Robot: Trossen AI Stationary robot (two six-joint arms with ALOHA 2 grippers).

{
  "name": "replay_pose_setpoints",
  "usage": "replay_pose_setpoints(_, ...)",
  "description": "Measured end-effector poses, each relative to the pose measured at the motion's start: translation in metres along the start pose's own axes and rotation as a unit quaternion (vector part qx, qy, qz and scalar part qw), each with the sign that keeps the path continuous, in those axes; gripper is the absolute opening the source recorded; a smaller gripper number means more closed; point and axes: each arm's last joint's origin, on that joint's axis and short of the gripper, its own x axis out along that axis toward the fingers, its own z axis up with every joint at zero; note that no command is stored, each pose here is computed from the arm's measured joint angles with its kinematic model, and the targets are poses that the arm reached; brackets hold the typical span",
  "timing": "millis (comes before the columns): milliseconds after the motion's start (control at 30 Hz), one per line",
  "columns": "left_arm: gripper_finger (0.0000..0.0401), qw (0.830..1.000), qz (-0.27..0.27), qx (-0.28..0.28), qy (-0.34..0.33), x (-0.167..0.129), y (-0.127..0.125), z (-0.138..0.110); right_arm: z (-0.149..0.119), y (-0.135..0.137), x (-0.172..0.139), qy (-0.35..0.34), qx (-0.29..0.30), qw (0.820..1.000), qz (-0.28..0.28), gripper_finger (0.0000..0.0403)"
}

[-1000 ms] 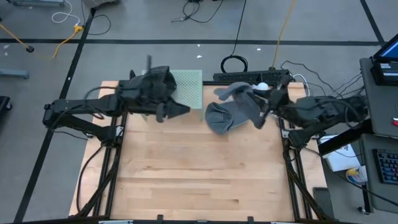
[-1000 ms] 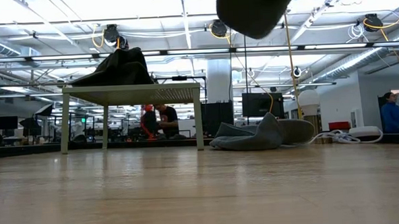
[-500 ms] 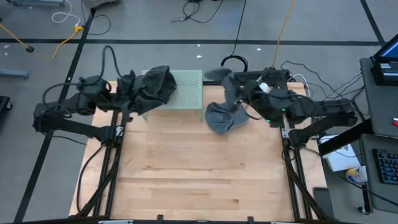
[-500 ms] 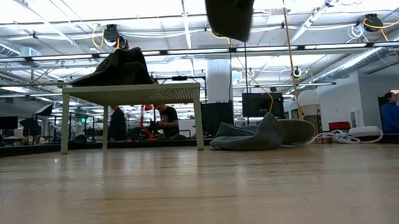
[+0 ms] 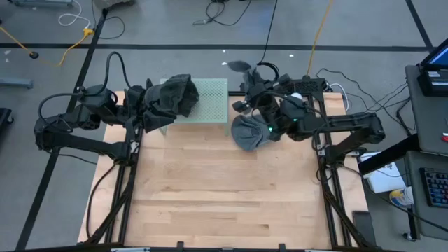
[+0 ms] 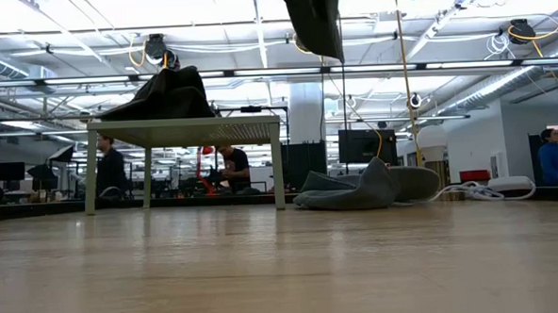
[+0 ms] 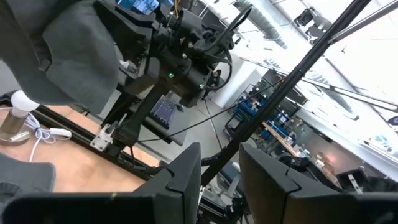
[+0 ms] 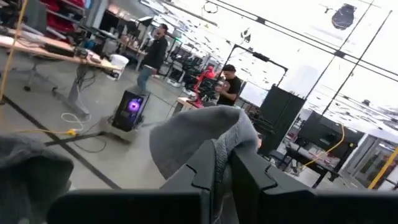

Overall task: Pick & Place hat
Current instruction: Put the gray cap on the shelf

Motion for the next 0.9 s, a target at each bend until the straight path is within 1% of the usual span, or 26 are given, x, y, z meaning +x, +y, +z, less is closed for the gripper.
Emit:
replay_pose_setpoints(133,0.0113,1.000,0.006,-0.009,0.008,0.000,0.001,-0.001,-0.005,0.012,0.006,-0.017,0.012,1.000,0.022,0.0019)
replay_pose_setpoints(233,0.0113,1.000,0.012,-0.011,0.015,0.000,0.002,-0.003,-0.010,0.022,0.014,-0.025,0.046,0.998,0.038,0.0019)
replay_pose_setpoints(367,0.0113,0.999,0.016,-0.017,0.023,0.000,0.003,-0.004,-0.019,0.035,0.025,-0.030,0.073,0.995,0.058,0.0019)
replay_pose_setpoints(500,0.0113,0.999,0.016,-0.028,0.023,0.000,0.003,-0.004,-0.028,0.046,0.036,-0.029,0.116,0.990,0.072,0.0019)
replay_pose_setpoints(600,0.0113,0.999,0.017,-0.029,0.024,0.000,0.003,-0.005,-0.035,0.054,0.042,-0.019,0.145,0.987,0.071,0.0019)
replay_pose_setpoints(733,0.0113,0.999,0.017,-0.029,0.024,0.000,0.003,-0.005,-0.042,0.061,0.048,-0.010,0.165,0.984,0.068,0.0019)
replay_pose_setpoints(900,0.0113,0.999,0.017,-0.029,0.024,0.000,0.003,-0.005,-0.052,0.070,0.057,0.003,0.209,0.976,0.063,0.0019)
